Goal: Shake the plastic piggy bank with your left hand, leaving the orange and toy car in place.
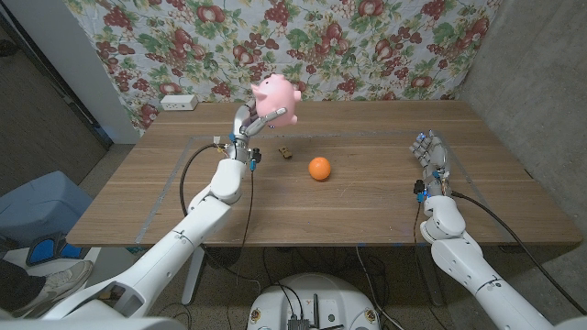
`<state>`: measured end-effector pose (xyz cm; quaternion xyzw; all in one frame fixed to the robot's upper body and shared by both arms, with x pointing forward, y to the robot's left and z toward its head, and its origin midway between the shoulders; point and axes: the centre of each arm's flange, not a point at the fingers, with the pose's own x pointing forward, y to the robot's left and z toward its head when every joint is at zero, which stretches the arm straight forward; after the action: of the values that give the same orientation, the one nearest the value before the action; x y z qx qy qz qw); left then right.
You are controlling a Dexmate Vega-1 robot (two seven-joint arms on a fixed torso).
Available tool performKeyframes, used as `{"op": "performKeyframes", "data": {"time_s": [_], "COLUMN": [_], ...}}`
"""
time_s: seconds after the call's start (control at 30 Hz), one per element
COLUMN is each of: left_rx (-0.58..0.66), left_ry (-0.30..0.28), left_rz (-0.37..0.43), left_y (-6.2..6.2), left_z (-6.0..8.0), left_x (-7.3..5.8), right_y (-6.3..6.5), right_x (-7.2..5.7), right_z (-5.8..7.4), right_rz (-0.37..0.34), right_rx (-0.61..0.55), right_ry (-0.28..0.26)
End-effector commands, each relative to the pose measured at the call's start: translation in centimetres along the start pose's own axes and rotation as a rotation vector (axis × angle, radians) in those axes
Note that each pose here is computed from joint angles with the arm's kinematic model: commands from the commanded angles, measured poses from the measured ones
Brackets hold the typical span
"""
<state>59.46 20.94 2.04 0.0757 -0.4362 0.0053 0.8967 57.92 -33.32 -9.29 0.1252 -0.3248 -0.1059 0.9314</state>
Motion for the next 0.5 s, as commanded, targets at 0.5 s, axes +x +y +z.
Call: {"op": "performKeyframes", "data": {"time_s": [0.5], "left_rx": [0.173], "left_ry": [0.194], "left_rz": [-0.269], "left_y": [-1.1], "left_z": [0.3], "left_x": [2.4], "right_y": [0.1], "right_x": [0.0], "right_z": [-0.6], "right_rz": [-0.008], "right_rx": [0.012], "right_ry": [0.003]}}
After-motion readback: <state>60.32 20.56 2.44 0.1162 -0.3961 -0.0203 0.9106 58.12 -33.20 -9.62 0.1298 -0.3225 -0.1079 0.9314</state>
